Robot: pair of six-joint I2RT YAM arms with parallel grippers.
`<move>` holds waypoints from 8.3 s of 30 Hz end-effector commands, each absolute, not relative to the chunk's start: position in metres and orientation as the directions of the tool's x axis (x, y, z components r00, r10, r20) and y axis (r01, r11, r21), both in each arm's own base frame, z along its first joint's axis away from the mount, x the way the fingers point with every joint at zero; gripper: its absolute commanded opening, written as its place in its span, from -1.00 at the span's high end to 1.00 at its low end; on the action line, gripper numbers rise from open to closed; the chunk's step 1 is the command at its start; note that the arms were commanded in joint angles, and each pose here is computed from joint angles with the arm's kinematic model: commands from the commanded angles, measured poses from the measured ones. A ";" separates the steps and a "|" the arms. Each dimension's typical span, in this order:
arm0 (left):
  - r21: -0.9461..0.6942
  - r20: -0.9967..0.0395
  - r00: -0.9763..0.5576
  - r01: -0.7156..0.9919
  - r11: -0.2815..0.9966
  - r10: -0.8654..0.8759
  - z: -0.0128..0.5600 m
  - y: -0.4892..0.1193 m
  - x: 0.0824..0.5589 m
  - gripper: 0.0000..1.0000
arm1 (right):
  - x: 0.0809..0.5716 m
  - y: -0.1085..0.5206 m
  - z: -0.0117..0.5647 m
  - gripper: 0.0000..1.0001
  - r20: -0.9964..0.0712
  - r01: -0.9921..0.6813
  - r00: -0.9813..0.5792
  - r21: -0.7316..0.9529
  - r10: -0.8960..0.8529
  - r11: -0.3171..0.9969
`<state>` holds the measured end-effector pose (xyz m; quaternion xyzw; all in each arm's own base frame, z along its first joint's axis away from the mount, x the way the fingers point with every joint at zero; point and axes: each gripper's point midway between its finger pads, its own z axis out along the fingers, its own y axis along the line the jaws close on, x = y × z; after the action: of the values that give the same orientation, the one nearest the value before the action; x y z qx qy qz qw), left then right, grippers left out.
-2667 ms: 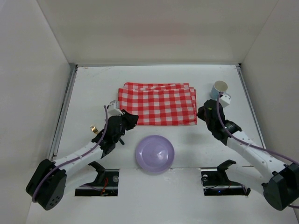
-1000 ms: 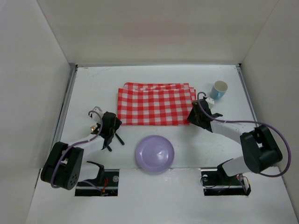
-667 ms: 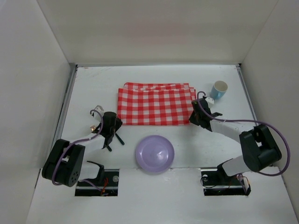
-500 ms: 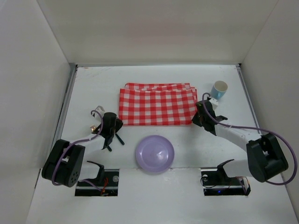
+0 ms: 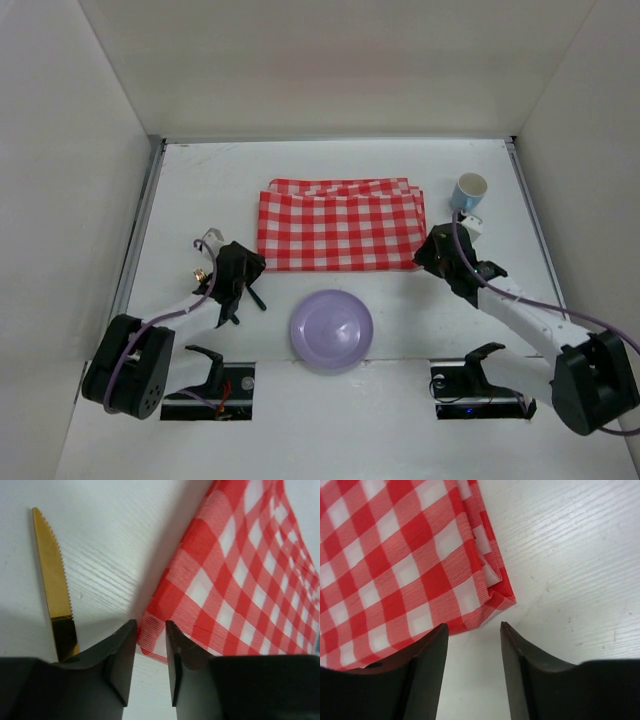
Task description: Set the dinner table for one person
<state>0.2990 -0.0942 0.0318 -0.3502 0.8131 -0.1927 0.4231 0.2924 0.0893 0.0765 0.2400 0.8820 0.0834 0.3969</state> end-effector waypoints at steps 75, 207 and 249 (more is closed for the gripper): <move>-0.695 -0.653 -0.319 -0.109 0.711 -0.687 0.099 -0.126 0.299 0.19 | 0.371 0.077 0.174 0.18 -0.796 0.296 -0.389 0.369 0.464 0.881; -0.223 -0.694 -0.538 -0.472 0.853 -0.479 0.049 -0.058 0.230 0.31 | 0.335 0.143 0.196 0.44 -0.861 -0.042 -0.296 0.445 0.414 0.895; -0.431 -0.779 -0.485 -0.043 0.901 -0.396 0.177 -0.232 0.271 1.00 | 0.322 0.110 0.200 -0.26 -0.809 -0.008 -0.184 0.569 0.558 0.822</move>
<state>0.2544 -0.1803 0.1534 -0.1492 0.8591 -0.1236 0.4737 0.3171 0.1246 0.1853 0.1506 0.7625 0.2264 0.5872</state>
